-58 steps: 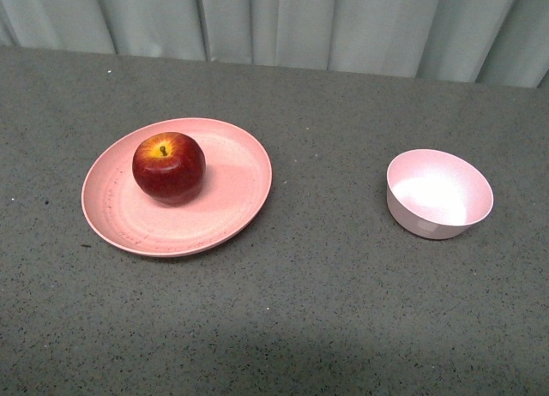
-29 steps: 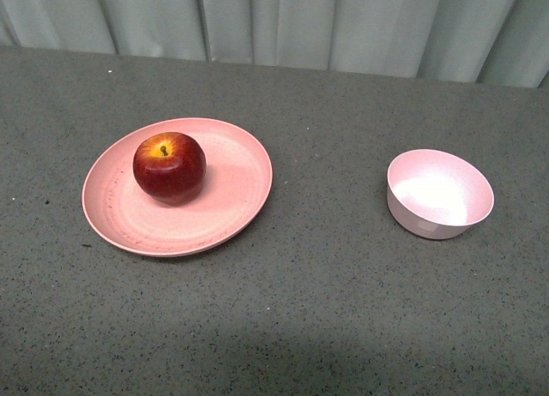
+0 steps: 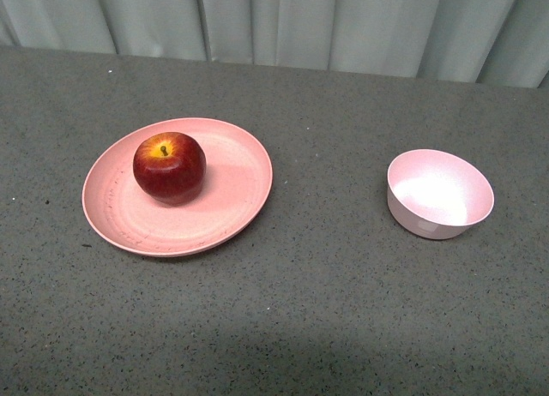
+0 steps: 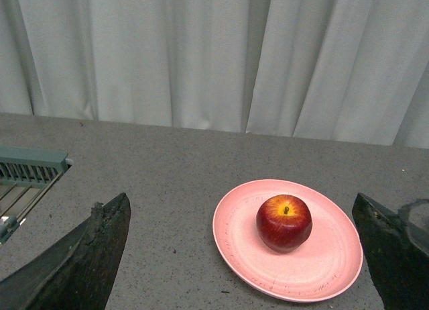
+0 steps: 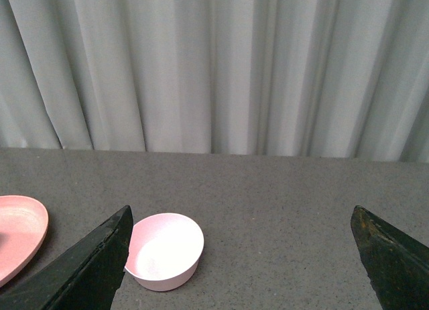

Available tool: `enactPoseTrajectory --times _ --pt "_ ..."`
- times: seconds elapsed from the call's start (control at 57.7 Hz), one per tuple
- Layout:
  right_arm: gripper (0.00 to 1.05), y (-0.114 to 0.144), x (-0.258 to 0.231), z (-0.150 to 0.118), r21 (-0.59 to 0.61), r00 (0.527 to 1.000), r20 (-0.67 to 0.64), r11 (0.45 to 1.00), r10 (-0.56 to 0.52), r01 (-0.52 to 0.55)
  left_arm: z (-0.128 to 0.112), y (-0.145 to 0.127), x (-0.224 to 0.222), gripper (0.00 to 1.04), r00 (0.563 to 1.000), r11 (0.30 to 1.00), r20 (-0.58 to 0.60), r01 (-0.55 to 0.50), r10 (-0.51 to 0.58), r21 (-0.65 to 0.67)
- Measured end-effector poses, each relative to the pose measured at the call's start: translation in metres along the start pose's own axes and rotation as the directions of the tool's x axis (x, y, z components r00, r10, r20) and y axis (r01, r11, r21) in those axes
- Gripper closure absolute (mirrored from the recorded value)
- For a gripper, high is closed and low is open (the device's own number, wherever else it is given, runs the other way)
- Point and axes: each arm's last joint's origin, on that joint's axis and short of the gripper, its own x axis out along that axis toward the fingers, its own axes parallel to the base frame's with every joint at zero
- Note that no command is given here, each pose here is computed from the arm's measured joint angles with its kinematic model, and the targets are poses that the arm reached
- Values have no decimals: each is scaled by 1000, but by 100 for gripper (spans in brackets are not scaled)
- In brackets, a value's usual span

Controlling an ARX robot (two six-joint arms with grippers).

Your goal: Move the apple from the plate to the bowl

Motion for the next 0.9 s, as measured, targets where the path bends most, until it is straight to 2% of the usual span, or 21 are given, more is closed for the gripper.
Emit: enactPoseTrajectory --times 0.156,0.242,0.312,0.433,0.537,0.745,0.797,0.901 --pt "9 0 0 0 0 1000 -2 1000 0 0 0 0 0 7 1000 1000 0 0 0 0" --pt "9 1 1 -4 -88 988 -139 994 -72 60 0 0 0 7 1000 1000 0 -1 1 0" --pt "9 6 9 -8 -140 974 -224 990 -10 -22 0 0 0 7 1000 1000 0 0 0 0" --pt "9 15 40 -1 -156 915 -390 971 108 -181 0 0 0 7 1000 1000 0 0 0 0" --pt "9 26 76 -1 -174 847 -506 943 161 -283 0 0 0 7 1000 1000 0 0 0 0" --pt "9 50 145 -13 -211 720 -668 881 187 -424 0 0 0 7 1000 1000 0 0 0 0" --pt "9 59 162 -20 -207 675 -713 863 190 -461 0 0 0 7 1000 1000 0 0 0 0" --pt "9 69 181 -28 -197 624 -756 839 199 -506 0 0 0 7 1000 1000 0 0 0 0"
